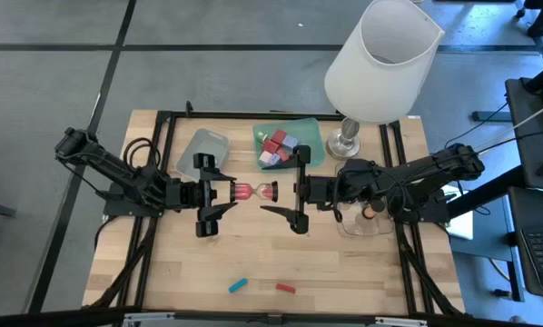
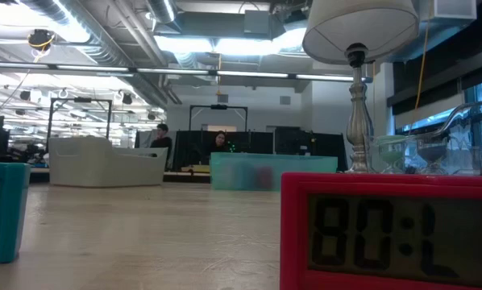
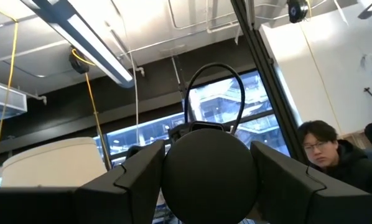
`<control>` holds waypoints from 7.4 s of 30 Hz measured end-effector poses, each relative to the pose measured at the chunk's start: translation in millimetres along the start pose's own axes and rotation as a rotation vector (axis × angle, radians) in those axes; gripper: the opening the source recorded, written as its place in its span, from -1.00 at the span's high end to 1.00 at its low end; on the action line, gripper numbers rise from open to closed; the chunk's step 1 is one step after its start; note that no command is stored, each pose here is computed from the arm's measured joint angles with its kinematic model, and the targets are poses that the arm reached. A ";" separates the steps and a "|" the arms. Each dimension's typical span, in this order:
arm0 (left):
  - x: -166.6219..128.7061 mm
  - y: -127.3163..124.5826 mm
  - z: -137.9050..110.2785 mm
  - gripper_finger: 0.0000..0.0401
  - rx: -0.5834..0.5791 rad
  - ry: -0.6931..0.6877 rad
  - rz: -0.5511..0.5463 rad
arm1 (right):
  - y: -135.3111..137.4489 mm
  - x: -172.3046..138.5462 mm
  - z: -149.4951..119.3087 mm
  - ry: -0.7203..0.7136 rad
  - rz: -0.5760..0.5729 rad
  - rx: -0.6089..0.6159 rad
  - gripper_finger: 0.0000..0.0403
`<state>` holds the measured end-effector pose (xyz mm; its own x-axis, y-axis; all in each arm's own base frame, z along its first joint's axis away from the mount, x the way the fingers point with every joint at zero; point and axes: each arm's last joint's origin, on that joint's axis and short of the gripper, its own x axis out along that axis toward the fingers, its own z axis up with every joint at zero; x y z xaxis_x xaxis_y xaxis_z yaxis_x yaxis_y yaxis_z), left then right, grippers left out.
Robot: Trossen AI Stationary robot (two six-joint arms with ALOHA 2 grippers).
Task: Pick & Place Office items
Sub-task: Put the red hourglass into the transparent bin, then put the light blue digital clock into the gray bin
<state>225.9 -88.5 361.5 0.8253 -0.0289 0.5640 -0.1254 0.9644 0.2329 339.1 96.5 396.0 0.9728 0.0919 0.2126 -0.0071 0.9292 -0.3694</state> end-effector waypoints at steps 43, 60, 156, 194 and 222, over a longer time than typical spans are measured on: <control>-0.1 0.7 -0.4 -0.15 0.014 0.019 0.033 | 1.7 -0.2 -1.8 0.020 0.011 0.093 -0.03; -0.1 0.5 -1.2 -0.44 -0.115 0.026 0.032 | 1.8 -0.3 -2.1 0.025 0.004 0.108 -0.04; -49.3 11.7 -36.8 -0.56 -0.265 0.770 0.445 | 33.9 -104.5 -53.7 1.199 -0.373 0.840 -0.68; -90.4 -209.3 -106.4 -0.56 -0.433 1.263 -0.232 | 129.7 -66.0 -99.5 1.178 -0.126 0.631 -0.68; -129.3 -240.3 -146.6 -0.30 -0.424 1.380 -0.047 | 129.6 -66.1 -99.4 1.169 -0.127 0.602 -0.68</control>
<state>230.0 -278.0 116.4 0.7185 -0.0262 -0.6950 -0.1163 0.9807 -0.1573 297.0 175.4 244.2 0.5976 -0.0859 -0.7972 0.2927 0.9490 0.1172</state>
